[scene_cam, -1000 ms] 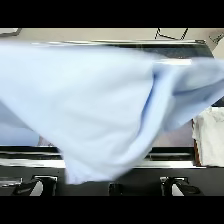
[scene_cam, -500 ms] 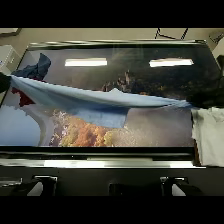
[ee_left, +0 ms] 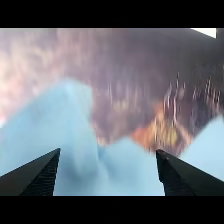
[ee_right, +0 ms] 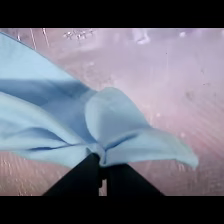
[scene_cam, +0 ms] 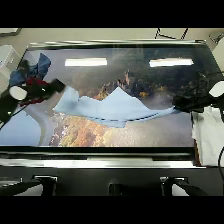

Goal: Fold the clothes and pants, and hang the long-sleeved shirts on hangers.

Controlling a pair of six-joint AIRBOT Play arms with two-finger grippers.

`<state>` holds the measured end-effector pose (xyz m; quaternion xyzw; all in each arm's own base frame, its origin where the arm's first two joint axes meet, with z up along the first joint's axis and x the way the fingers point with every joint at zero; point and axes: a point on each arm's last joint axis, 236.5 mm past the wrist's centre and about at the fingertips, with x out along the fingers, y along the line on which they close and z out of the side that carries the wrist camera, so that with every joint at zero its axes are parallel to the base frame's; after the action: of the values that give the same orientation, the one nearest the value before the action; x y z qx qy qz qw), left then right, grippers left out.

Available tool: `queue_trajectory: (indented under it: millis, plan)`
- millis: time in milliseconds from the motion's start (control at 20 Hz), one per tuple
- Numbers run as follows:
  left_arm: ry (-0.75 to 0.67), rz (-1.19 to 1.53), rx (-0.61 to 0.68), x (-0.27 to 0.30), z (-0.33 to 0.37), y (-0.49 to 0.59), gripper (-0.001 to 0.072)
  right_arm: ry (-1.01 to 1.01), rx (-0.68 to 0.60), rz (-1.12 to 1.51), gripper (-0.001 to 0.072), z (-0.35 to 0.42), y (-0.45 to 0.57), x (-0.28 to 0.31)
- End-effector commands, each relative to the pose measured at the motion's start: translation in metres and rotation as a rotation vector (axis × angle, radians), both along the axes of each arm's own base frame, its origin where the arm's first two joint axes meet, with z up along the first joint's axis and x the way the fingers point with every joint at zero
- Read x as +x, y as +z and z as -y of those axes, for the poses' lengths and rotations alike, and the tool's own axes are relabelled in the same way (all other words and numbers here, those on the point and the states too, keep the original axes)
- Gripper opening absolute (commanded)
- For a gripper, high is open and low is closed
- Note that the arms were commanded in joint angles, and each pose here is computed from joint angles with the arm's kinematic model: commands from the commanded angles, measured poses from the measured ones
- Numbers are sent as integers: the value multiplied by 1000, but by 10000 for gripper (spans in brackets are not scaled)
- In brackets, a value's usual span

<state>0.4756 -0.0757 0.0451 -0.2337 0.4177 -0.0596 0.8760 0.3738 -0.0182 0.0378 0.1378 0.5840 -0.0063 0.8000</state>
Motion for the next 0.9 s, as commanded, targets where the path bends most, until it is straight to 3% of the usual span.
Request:
queue_trajectory:
  millis: [0, 100, 250, 450, 700, 750, 850]
  plan:
    - [-234, -434, -34, -91, 39, -64, 709, 9, 15, -31, 46, -4, -6, -5]
    - [-316, -613, -84, -143, 51, -75, 709, 8, 15, -30, 46, -4, -6, -4]
    - [-337, -628, -201, -162, 97, -91, 708, 11, 18, -32, 46, -5, -6, -5]
    - [-173, -508, -428, -147, 178, -108, 706, 17, 46, -52, 47, -12, -6, -9]
    - [9, -486, -538, -136, 235, -135, 696, 16, 46, -53, 47, -12, -6, -9]
    - [30, -484, -545, -135, 240, -139, 629, 17, 47, -55, 47, -12, -6, -10]
    - [18, -477, -537, -133, 254, -143, 623, 18, 47, -58, 47, -12, -6, -11]
